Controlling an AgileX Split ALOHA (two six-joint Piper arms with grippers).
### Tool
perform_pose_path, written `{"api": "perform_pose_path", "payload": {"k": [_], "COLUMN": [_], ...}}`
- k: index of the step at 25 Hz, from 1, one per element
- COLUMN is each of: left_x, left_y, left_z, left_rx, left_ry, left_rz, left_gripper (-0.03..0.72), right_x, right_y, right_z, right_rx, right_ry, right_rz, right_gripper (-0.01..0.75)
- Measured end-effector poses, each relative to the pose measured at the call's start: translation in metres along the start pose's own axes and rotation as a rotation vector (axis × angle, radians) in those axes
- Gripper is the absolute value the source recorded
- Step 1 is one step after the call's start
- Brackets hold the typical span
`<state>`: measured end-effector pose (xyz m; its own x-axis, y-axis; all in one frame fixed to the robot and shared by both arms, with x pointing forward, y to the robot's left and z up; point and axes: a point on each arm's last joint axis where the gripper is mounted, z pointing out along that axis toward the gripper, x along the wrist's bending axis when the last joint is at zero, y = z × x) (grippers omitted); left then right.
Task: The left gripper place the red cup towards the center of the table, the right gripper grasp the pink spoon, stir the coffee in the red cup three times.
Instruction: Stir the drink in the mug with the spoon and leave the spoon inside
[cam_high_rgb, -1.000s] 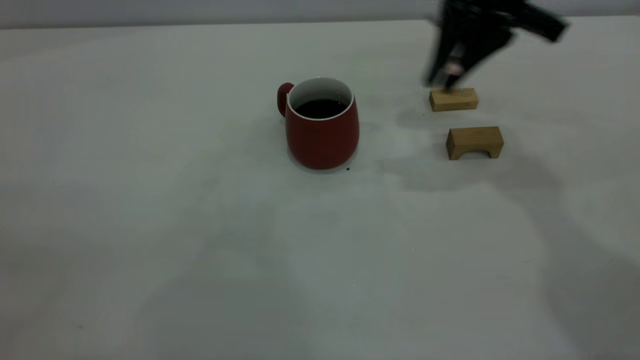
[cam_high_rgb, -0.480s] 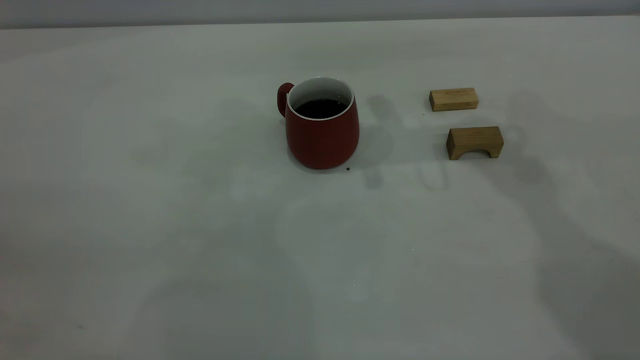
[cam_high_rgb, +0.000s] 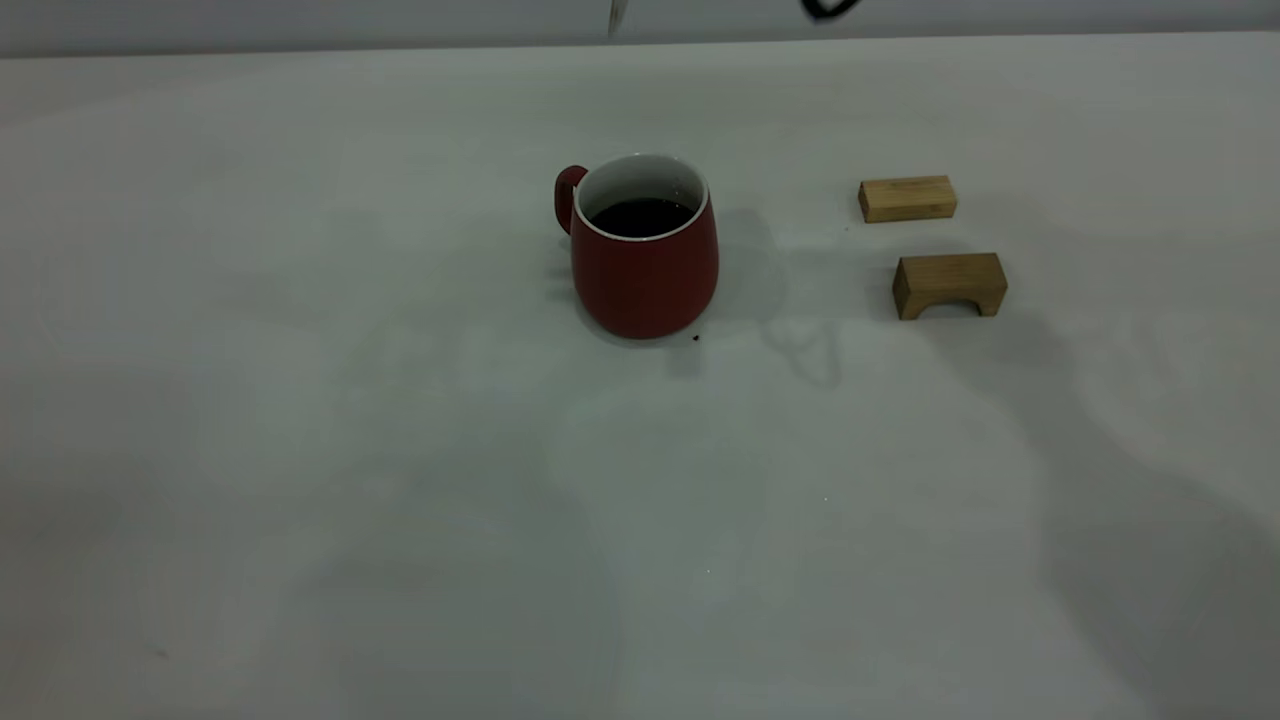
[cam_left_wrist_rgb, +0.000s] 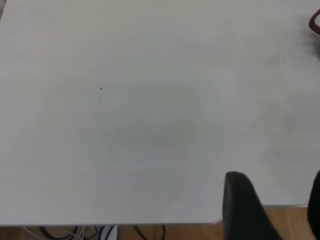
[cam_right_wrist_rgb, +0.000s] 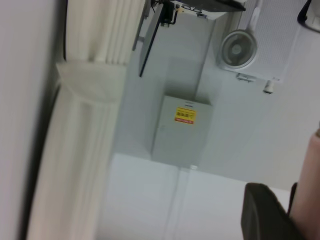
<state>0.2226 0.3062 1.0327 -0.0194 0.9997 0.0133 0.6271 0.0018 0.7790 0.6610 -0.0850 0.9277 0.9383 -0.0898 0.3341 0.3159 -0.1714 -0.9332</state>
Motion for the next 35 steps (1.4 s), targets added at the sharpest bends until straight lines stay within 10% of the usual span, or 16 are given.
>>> {"api": "perform_pose_path", "payload": {"k": [15,35], "left_x": [0.000,0.000], "left_y": [0.000,0.000], "left_z": [0.000,0.000], "left_rx": [0.000,0.000], "left_ry": [0.000,0.000], "left_rz": [0.000,0.000], "left_gripper": [0.392,0.392], "right_x": [-0.023,-0.016], "right_y": [0.130,0.138], "right_z": [-0.017,-0.002], "right_rx": [-0.105,-0.080], "right_ry": [0.025,0.016], "right_rz": [0.238,0.197], "right_gripper": [0.119,0.119]}}
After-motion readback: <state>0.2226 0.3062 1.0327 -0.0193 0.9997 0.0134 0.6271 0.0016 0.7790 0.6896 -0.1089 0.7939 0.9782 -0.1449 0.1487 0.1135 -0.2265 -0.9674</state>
